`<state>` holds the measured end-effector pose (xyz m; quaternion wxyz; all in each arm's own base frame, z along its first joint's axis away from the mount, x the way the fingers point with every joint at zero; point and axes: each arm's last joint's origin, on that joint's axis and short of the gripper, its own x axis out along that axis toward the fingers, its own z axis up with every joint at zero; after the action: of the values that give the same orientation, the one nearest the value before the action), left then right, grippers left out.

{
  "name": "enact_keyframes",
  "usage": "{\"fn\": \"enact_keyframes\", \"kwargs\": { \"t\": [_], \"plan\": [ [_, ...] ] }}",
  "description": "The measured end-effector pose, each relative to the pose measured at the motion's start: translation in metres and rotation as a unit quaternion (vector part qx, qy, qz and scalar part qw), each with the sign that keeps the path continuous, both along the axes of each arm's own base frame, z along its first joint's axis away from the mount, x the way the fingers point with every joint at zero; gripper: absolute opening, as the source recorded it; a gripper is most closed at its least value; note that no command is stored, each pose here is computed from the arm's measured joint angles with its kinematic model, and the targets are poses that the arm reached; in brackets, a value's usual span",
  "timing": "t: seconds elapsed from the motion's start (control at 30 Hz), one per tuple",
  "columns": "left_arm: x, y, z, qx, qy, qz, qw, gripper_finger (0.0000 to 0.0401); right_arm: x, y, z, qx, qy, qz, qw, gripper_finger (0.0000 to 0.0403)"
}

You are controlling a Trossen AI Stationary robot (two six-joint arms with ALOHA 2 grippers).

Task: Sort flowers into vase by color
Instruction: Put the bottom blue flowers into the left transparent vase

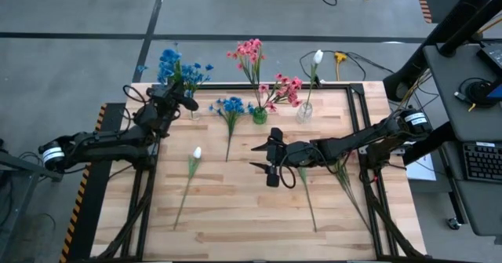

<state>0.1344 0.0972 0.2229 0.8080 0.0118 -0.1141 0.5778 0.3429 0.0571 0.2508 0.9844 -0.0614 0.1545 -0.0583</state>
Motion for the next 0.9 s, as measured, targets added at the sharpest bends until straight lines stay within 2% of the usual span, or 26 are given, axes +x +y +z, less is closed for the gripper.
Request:
{"fn": "enact_keyframes", "kwargs": {
  "t": [0.37, 0.53, 0.73, 0.9],
  "plan": [
    [0.001, 0.0, -0.002, -0.01, 0.002, -0.003, 1.0, 0.0185, 0.0, 0.0, 0.0, 0.005, -0.001, -0.002, 1.0, 0.0206],
    [0.0, 0.0, -0.009, -0.031, 0.038, -0.002, 0.999, 0.0239, 0.0, 0.0, 0.001, 0.023, -0.001, -0.007, 1.0, 0.0206],
    [-0.004, -0.002, -0.015, -0.058, 0.082, -0.002, 0.995, 0.0283, 0.0, 0.0, 0.001, 0.045, 0.0, -0.015, 0.999, 0.0206],
    [-0.009, -0.005, -0.015, -0.075, 0.11, -0.002, 0.991, 0.03, 0.0, -0.001, -0.001, 0.051, 0.009, -0.018, 0.999, 0.0206]
  ]
}}
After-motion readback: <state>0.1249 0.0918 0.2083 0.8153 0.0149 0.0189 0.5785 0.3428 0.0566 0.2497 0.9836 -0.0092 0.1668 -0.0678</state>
